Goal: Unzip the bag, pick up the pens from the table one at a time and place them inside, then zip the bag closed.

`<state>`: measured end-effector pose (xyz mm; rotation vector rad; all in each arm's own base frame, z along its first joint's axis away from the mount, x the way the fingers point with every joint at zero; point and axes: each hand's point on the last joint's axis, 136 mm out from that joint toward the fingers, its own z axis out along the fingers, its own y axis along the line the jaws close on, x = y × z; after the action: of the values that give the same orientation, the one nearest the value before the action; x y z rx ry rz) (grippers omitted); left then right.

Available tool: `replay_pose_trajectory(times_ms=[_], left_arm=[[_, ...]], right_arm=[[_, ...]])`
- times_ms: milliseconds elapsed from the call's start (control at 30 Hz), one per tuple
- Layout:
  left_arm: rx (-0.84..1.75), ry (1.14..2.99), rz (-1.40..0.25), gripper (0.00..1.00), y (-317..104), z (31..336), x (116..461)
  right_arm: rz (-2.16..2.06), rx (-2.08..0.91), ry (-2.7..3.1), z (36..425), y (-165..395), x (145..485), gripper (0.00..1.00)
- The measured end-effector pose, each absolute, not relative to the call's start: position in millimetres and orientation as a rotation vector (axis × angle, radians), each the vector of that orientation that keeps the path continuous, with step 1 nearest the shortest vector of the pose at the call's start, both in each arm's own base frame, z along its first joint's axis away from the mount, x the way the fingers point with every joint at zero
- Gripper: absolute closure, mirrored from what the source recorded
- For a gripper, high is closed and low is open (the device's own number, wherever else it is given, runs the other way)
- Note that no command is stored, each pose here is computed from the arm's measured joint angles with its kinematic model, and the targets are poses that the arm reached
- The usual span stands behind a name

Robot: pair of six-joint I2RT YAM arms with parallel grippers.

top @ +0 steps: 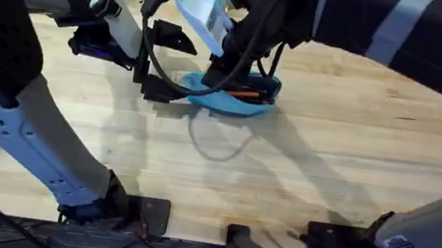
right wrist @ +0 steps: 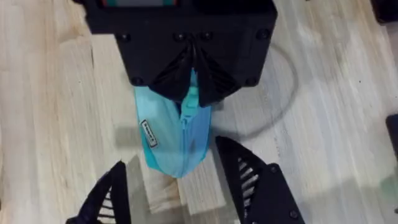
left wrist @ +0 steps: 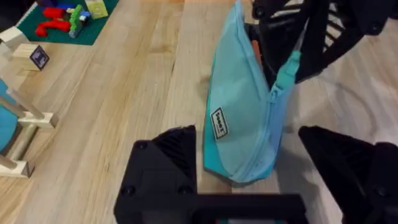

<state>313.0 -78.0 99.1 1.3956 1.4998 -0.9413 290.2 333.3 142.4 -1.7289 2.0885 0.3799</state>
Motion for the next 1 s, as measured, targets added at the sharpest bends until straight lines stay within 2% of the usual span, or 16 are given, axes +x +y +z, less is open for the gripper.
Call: replay_pose_trajectory(times_ms=[167,200,400,500,600,1000], left_arm=[[1.395,1.500,-0.942,0.004,-78.0,99.1,313.0],[1.394,1.501,-0.943,0.058,-78.1,99.3,312.8],[1.399,1.506,-0.944,0.560,-77.8,98.3,312.2],[1.417,1.515,-0.945,0.919,-77.4,95.8,310.2],[1.425,1.518,-0.948,0.957,-78.2,94.8,309.2],[1.428,1.520,-0.948,0.957,-78.0,94.4,308.9]], right_arm=[[0.380,-1.729,2.088,142.4,333.3,290.2,0.970],[0.380,-1.729,2.089,142.4,333.3,290.2,0.970],[0.380,-1.729,2.089,142.3,333.3,290.2,0.970],[0.377,-1.728,2.088,142.5,333.3,290.7,0.970],[0.376,-1.727,2.088,142.5,333.2,290.8,0.970],[0.370,-1.728,2.092,141.9,332.3,290.8,0.970]])
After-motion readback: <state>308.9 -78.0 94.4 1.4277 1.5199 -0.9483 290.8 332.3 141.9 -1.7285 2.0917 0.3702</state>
